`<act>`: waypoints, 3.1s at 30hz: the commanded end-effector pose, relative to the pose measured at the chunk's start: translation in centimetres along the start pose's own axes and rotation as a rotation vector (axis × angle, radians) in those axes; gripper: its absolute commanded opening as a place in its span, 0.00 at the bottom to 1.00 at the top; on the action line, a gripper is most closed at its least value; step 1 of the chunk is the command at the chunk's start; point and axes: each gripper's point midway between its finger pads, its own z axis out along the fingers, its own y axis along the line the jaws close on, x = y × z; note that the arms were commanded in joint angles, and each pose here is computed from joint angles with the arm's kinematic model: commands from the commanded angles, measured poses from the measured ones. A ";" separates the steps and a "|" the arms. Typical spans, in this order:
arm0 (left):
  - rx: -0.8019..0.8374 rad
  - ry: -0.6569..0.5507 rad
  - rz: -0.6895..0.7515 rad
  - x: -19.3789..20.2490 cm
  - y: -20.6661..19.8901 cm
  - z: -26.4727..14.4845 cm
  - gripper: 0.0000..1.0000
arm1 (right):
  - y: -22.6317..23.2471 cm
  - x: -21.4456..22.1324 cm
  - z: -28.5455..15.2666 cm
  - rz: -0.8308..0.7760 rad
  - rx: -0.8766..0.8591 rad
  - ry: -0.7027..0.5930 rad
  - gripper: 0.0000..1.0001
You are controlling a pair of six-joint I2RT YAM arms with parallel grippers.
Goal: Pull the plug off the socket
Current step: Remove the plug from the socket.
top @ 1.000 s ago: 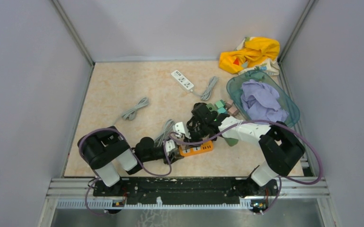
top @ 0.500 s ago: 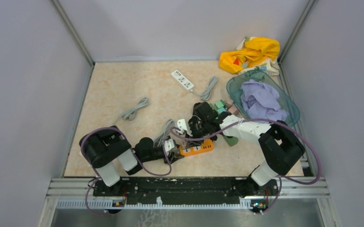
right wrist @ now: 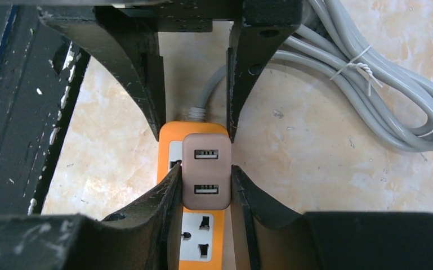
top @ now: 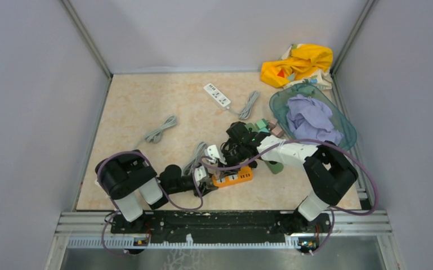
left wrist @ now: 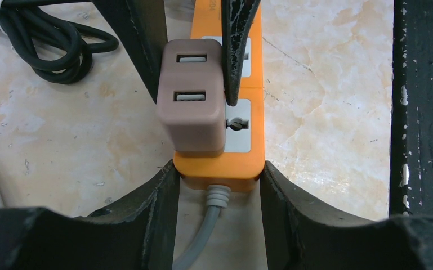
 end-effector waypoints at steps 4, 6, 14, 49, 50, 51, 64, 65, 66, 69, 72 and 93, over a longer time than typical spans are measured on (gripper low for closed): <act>0.003 -0.084 -0.013 -1.6 0.0 0.6 0.61 | 0.4 -1.0 1.3 0.029 -0.034 -0.016 0.01; 0.003 -0.108 -0.008 -2.0 0.0 0.7 0.66 | 0.5 -1.0 1.3 0.030 -0.035 -0.015 0.01; 0.010 -0.139 -0.003 -2.2 -0.2 0.8 0.53 | 0.4 -0.7 1.4 0.032 -0.034 -0.005 0.01; 0.030 -0.082 -0.060 -0.6 -0.8 0.5 0.06 | 0.6 -4.4 0.3 0.021 0.005 -0.190 0.00; 0.029 -0.083 -0.061 -0.6 -0.8 0.5 0.06 | 0.1 -4.7 0.3 0.037 0.028 -0.199 0.00; 0.029 -0.083 -0.063 -0.6 -0.8 0.5 0.06 | -0.4 -4.6 0.3 0.048 0.053 -0.194 0.00; 0.016 -0.075 -0.066 -0.3 -0.8 0.1 0.06 | -0.5 -1.7 -2.1 -0.022 0.024 -0.100 0.00; 0.015 -0.074 -0.067 -0.3 -0.8 0.1 0.06 | 0.4 -1.8 -2.0 -0.036 -0.015 -0.115 0.00; 0.017 -0.076 -0.068 -0.3 -0.8 0.1 0.06 | 1.1 -2.0 -1.9 -0.050 -0.049 -0.132 0.00; 0.014 -0.079 -0.072 -0.4 -0.8 0.0 0.06 | 1.9 -2.6 -1.3 -0.061 -0.083 -0.153 0.00; 0.015 -0.081 -0.073 -0.5 -0.8 0.1 0.06 | 1.4 -3.6 -0.3 -0.023 -0.041 -0.150 0.00; 0.014 -0.086 -0.076 -0.6 -0.8 0.0 0.06 | 0.9 -3.2 -2.7 -0.043 -0.048 -0.164 0.00</act>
